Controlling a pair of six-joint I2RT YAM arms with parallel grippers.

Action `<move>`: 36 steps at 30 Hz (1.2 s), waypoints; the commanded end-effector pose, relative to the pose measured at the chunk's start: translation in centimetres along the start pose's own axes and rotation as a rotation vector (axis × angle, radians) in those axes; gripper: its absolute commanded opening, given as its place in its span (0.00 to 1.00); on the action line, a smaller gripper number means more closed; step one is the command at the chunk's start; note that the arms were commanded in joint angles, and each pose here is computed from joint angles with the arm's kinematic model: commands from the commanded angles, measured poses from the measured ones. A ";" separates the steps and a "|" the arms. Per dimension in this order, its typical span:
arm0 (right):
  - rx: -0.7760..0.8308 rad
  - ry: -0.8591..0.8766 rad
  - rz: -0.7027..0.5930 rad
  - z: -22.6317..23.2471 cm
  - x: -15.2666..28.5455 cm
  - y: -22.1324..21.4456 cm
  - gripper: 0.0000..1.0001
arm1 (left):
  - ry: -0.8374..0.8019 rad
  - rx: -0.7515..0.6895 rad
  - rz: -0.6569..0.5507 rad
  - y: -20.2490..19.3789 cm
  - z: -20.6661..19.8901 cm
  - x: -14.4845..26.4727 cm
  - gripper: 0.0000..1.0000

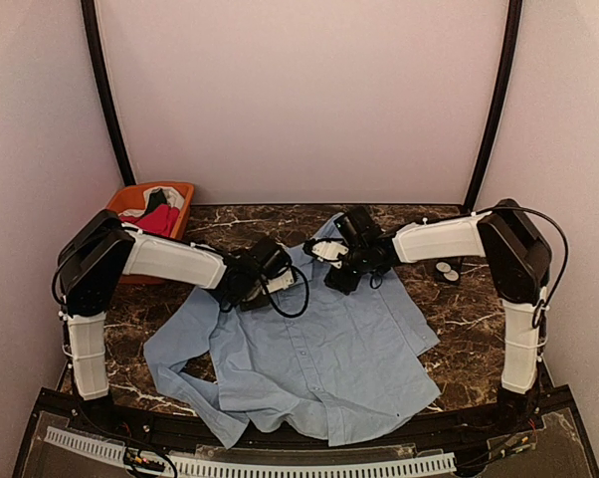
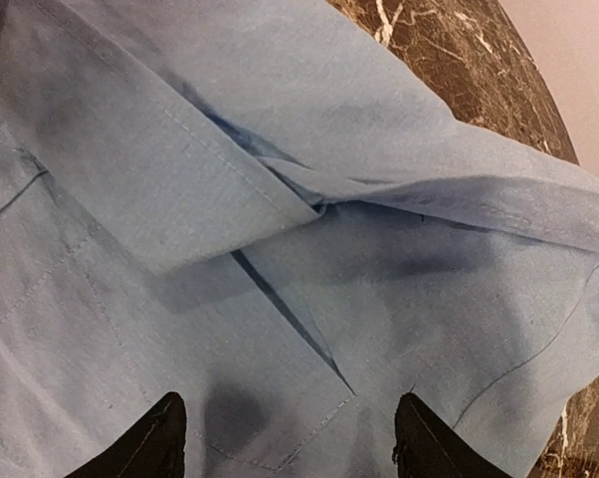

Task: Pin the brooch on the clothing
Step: Smooth out the flattened clothing at the center of the board.

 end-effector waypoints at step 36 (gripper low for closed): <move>0.089 -0.181 0.194 -6.3 -5.3 -6.5 0.69 | 0.013 0.927 -0.190 -1.9 17.9 5.2 0.99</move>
Point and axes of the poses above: each gripper's point midway between its finger pads, its own x axis back along the fingers, its own z axis along the line the jaws close on, y = z × x, the point moved 4 cm from there along x, back along the fingers, and after that the axes turned 6 degrees about x, right-handed, at the moved point
